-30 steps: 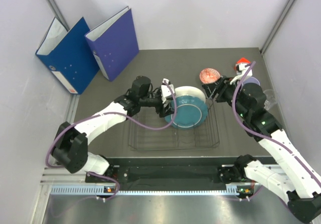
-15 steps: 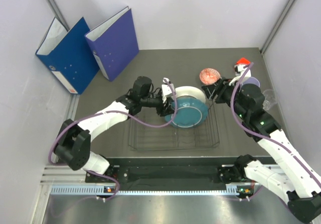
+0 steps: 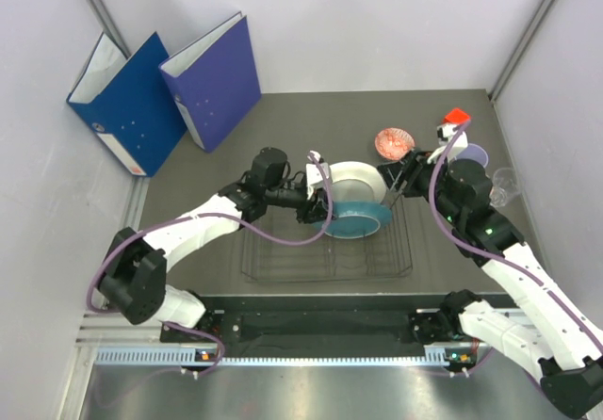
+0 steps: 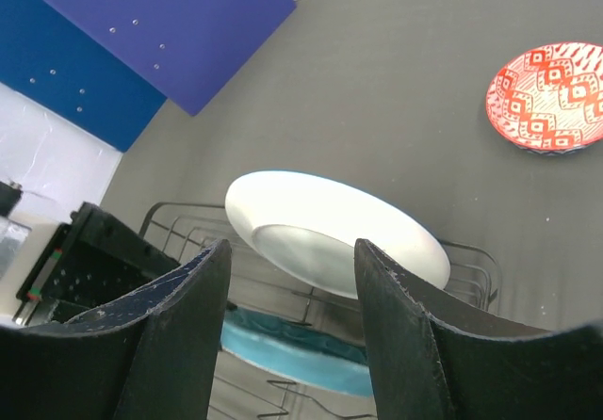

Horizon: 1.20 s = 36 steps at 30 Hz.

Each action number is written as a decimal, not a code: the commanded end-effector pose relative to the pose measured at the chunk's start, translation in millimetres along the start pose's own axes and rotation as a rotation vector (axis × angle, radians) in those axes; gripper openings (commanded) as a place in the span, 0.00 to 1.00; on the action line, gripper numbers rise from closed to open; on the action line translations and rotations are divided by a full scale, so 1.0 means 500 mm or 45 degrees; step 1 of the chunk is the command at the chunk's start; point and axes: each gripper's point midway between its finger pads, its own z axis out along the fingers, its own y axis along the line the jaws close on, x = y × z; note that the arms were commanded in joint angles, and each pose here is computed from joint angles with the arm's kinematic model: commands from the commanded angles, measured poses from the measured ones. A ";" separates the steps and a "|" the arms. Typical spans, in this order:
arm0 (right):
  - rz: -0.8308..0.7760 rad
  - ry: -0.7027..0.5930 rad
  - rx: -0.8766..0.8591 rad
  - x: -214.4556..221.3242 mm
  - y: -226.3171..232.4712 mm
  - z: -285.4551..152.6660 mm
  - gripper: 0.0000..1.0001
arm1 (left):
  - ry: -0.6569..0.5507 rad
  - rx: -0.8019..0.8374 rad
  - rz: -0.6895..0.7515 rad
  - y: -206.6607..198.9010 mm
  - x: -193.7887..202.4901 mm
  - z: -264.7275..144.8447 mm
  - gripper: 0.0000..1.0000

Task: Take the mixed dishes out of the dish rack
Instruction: Pick up the plate from the dish rack.

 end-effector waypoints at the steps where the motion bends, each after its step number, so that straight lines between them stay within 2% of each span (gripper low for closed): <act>1: 0.005 -0.045 -0.038 -0.013 0.015 -0.001 0.55 | -0.021 0.125 -0.019 -0.032 0.006 0.024 0.37; 8: 0.003 -0.037 -0.028 -0.006 0.009 0.002 0.55 | 0.020 0.147 -0.051 -0.038 0.037 0.041 0.44; 11: 0.001 -0.035 -0.024 -0.005 0.008 0.002 0.55 | 0.036 0.142 -0.056 -0.034 0.047 0.046 0.42; 15: -0.001 -0.035 -0.024 -0.004 0.007 0.002 0.55 | 0.036 0.126 -0.051 -0.029 0.042 0.047 0.26; 16: 0.000 -0.032 -0.020 -0.003 0.006 0.003 0.55 | 0.033 0.121 -0.047 -0.028 0.038 0.046 0.16; 18: 0.000 -0.030 -0.021 0.000 0.005 0.004 0.55 | 0.027 0.112 -0.036 -0.027 0.027 0.043 0.08; 19: 0.000 -0.027 -0.022 0.001 0.005 0.006 0.55 | 0.022 0.112 -0.026 -0.029 0.018 0.042 0.00; 26: 0.010 -0.026 -0.035 0.000 0.011 0.009 0.55 | 0.026 0.106 0.043 -0.042 -0.015 0.029 0.00; 36: 0.020 -0.033 -0.048 -0.005 0.016 0.006 0.55 | -0.036 0.085 0.206 -0.044 -0.110 0.000 0.00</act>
